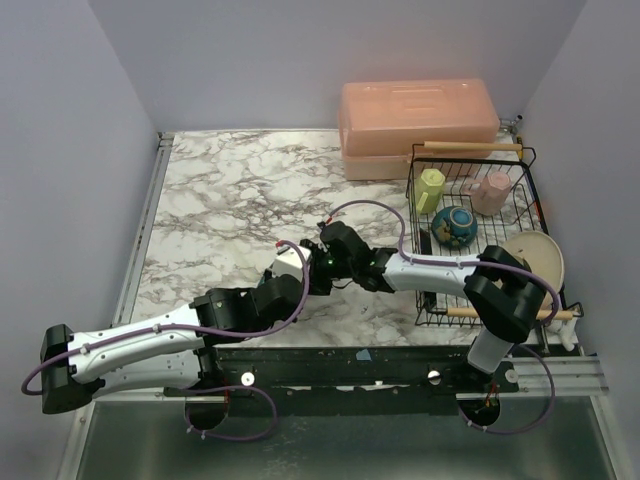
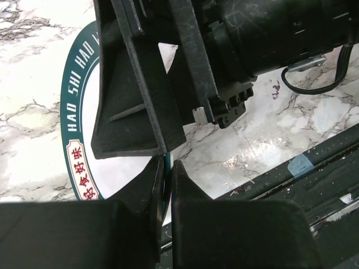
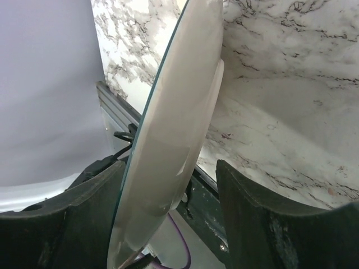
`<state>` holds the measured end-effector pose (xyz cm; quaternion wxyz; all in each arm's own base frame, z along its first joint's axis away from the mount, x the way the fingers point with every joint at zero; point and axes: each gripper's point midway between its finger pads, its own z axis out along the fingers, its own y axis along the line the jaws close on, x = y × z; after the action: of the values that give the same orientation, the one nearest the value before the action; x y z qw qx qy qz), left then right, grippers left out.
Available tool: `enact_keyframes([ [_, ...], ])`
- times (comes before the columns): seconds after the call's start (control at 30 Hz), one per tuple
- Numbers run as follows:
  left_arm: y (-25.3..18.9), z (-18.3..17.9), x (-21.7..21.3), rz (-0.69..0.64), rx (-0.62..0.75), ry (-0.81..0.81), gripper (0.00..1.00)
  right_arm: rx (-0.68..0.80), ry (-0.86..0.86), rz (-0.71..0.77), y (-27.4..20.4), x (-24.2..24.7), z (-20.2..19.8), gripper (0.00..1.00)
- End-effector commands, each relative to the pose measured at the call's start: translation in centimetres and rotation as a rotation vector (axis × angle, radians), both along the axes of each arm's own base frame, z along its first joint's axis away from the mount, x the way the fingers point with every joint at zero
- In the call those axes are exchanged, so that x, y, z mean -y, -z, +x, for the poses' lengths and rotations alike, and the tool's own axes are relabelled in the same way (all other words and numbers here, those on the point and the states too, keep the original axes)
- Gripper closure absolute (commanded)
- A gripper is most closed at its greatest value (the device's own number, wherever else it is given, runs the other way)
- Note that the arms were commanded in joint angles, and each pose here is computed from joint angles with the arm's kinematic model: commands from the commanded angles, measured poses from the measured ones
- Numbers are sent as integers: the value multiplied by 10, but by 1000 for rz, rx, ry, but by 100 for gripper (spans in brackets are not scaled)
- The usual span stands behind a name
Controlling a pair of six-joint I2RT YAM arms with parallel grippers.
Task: Load the mixed dishes into the dish rack
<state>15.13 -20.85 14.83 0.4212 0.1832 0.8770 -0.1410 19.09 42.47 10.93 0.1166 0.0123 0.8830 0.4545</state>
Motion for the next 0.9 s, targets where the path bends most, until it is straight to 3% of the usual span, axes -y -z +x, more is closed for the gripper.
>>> enact_keyframes([
  [0.0,-9,-4,19,-76,-12,47,100,-26,-19,31,2,-6,-4,34],
  [0.47,-8,-6,32,-85,-42,73,100,-42,-24,31,10,-5,-7,40],
  [0.57,-8,-8,32,-79,-60,69,100,-45,-20,32,11,-5,-7,50],
  [0.7,-10,-11,41,-108,-72,94,100,-35,-36,33,12,-4,-8,54],
  [0.87,-17,-12,43,-113,-86,88,88,-29,-45,33,12,-4,-9,65],
])
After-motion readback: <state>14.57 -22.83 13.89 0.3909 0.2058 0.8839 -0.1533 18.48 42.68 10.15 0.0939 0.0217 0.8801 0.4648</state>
